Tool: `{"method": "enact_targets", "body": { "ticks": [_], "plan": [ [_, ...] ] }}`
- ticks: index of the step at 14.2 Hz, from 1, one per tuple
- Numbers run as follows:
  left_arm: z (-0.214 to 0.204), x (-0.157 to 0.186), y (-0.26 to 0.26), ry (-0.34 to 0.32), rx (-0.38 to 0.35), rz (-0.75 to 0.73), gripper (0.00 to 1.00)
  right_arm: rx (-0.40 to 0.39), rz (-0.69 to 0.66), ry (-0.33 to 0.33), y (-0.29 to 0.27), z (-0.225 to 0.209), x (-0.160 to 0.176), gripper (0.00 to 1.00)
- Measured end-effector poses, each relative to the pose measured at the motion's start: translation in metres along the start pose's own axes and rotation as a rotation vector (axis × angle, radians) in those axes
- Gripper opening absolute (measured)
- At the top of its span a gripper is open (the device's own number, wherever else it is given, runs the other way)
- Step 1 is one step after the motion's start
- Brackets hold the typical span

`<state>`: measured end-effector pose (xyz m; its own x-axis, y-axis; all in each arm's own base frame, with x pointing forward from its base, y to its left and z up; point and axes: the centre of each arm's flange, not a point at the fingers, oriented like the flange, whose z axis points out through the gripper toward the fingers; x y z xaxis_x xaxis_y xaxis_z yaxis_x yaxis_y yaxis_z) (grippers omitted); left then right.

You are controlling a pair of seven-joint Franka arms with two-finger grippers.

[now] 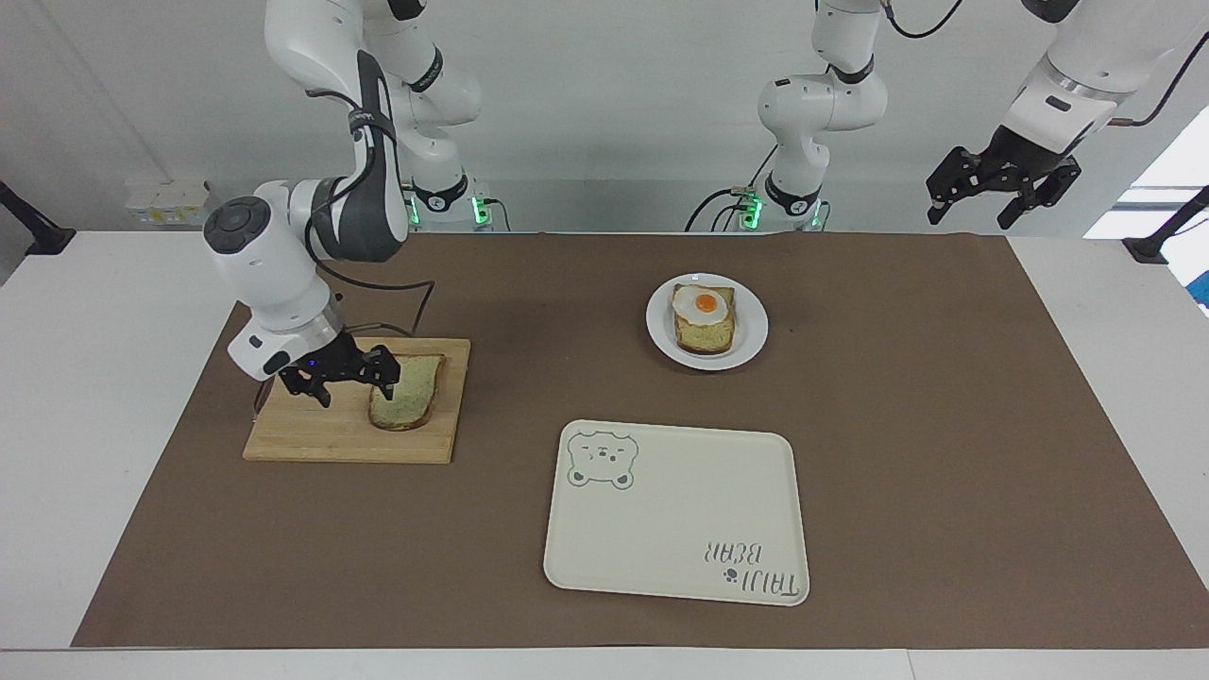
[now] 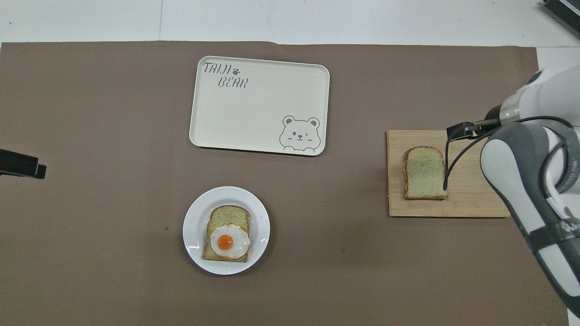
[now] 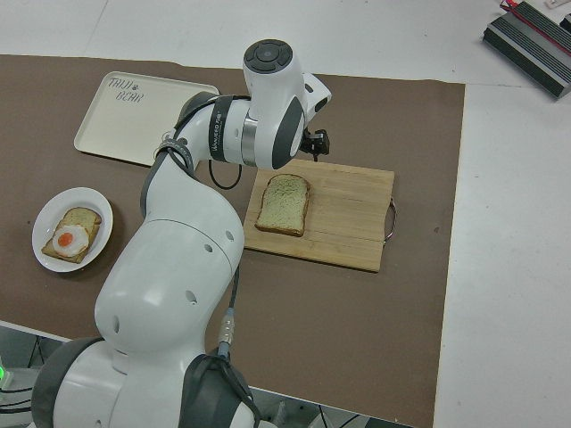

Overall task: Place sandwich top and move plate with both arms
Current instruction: 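Reach the right gripper over the bread slice on the wooden board, then lower the right gripper and grasp the bread slice edge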

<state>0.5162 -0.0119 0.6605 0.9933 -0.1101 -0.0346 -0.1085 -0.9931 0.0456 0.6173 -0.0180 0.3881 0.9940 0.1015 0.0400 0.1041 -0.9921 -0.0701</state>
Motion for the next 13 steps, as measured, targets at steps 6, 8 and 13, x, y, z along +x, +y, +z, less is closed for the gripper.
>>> {"method": "enact_targets", "body": {
  "ticks": [6, 8, 13],
  "plan": [
    [0.000, 0.000, 0.000, 0.000, 0.000, 0.000, 1.00, 0.101, 0.019, -0.049, 0.023, 0.037, -0.027, 1.00],
    [0.000, 0.000, 0.000, 0.000, 0.000, 0.000, 1.00, 0.124, 0.026, -0.039, 0.024, 0.050, -0.034, 1.00],
    [0.000, 0.000, 0.000, 0.000, 0.000, 0.000, 1.00, 0.142, 0.048, -0.047, 0.040, 0.063, -0.046, 0.73]
  ]
}}
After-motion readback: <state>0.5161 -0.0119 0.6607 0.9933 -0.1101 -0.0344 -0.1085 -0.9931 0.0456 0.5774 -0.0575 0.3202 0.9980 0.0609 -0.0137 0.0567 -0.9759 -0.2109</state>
